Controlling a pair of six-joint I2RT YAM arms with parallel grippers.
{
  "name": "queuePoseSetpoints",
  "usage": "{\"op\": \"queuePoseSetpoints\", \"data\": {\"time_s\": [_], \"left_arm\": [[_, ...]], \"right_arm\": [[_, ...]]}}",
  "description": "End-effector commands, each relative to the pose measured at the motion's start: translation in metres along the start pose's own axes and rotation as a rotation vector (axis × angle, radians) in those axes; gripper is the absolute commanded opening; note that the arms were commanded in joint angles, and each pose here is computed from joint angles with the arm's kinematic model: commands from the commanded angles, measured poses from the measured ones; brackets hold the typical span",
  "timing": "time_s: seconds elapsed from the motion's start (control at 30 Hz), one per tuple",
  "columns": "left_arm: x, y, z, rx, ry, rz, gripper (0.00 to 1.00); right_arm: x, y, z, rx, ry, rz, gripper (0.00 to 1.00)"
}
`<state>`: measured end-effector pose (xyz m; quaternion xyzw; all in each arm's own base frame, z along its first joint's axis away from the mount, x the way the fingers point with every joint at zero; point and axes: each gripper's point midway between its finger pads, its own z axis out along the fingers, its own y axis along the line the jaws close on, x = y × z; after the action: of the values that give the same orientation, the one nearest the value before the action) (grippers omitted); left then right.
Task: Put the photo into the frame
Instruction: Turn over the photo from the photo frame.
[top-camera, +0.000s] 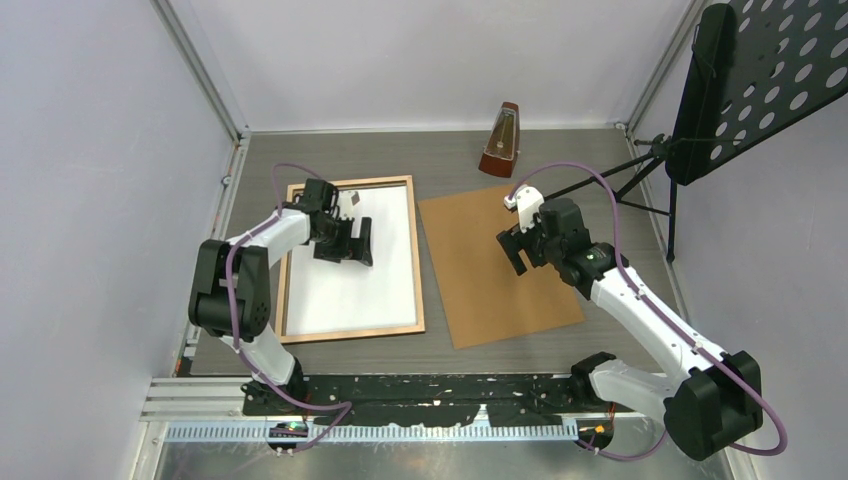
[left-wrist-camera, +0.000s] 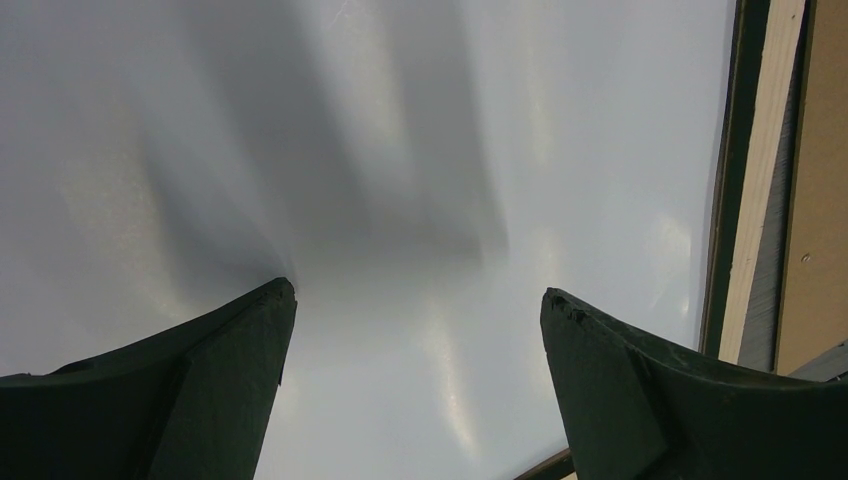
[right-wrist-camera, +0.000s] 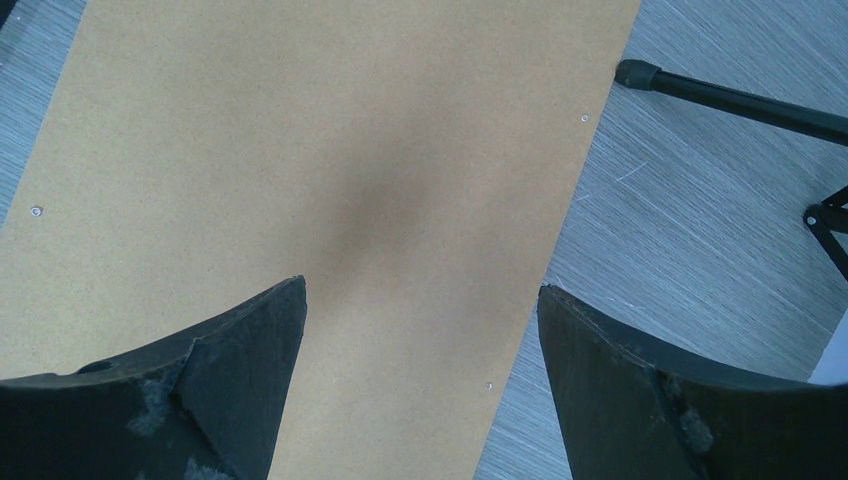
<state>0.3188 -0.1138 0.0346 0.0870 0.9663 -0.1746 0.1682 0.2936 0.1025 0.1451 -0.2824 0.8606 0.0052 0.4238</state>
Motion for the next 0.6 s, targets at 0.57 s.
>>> {"op": "queuePoseSetpoints", "data": {"time_s": [0.57], "left_arm": [[-0.0132,0.0079,-0.0087,-0.055,-0.073,0.006,0.96]], "right_arm": [[-0.0160,-0.0033,-0.0043,-0.003,-0.064,0.026,0.92]]}}
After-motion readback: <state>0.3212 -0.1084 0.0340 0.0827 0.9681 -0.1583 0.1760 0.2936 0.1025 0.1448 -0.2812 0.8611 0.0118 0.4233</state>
